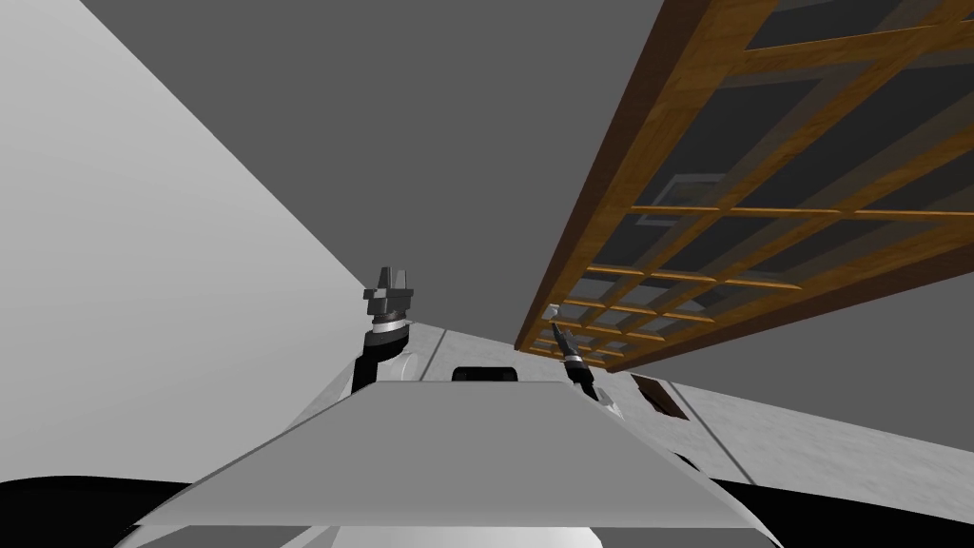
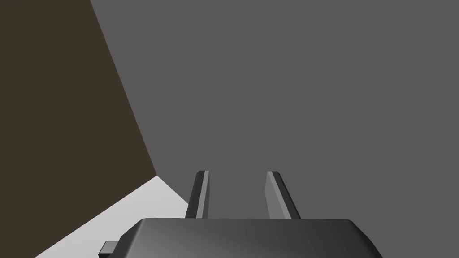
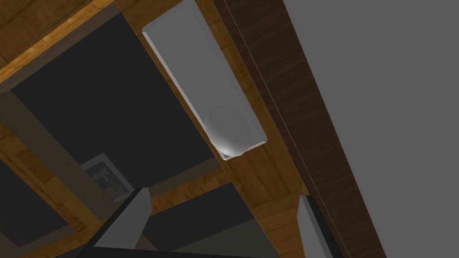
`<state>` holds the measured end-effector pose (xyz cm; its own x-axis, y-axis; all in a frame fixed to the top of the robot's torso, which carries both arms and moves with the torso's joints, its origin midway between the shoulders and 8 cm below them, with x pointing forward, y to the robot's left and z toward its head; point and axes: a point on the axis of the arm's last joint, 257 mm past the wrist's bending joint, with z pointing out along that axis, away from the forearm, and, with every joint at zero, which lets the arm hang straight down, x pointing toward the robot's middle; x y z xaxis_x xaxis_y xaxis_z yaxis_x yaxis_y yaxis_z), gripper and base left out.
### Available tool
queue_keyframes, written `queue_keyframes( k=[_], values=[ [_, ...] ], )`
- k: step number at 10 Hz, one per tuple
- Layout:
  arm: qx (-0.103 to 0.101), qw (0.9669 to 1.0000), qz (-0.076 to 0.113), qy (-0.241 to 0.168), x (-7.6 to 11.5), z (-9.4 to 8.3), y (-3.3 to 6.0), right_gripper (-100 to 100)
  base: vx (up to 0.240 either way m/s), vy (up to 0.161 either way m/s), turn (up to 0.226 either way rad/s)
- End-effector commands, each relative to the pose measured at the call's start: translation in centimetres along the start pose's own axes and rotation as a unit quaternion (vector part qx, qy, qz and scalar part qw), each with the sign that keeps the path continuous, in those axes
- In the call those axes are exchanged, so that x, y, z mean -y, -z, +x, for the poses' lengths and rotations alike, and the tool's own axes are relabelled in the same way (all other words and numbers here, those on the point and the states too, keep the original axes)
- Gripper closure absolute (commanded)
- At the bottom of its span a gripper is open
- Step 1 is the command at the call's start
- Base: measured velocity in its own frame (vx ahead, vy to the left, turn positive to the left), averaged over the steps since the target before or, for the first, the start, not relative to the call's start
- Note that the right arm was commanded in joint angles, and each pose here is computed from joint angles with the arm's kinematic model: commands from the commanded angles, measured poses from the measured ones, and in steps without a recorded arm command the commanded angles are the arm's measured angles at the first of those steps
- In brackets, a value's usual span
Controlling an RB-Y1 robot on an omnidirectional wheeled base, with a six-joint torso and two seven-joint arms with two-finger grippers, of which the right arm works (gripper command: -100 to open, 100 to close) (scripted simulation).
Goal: Pull the door open
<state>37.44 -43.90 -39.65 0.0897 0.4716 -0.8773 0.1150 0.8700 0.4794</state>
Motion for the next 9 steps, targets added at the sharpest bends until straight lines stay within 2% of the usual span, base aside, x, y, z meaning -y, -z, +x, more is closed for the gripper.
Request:
queue_keyframes(
  k=[1, 5, 8, 9],
  values=[
    [-0.001, 0.9996, 0.001, 0.029, 0.31, -0.12, 0.20, -100, -0.032, 0.027, -0.013],
    [-0.003, 0.9967, 0.003, 0.082, 0.68, -0.26, 0.44, -100, -0.016, 0.024, -0.010],
    [-0.004, 0.9922, 0.005, 0.125, 1.03, -0.39, 0.68, -100, -0.016, 0.023, -0.008],
    [-0.005, 0.9894, 0.005, 0.145, 1.19, -0.45, 0.79, -100, -0.017, 0.017, -0.007]
  ],
)
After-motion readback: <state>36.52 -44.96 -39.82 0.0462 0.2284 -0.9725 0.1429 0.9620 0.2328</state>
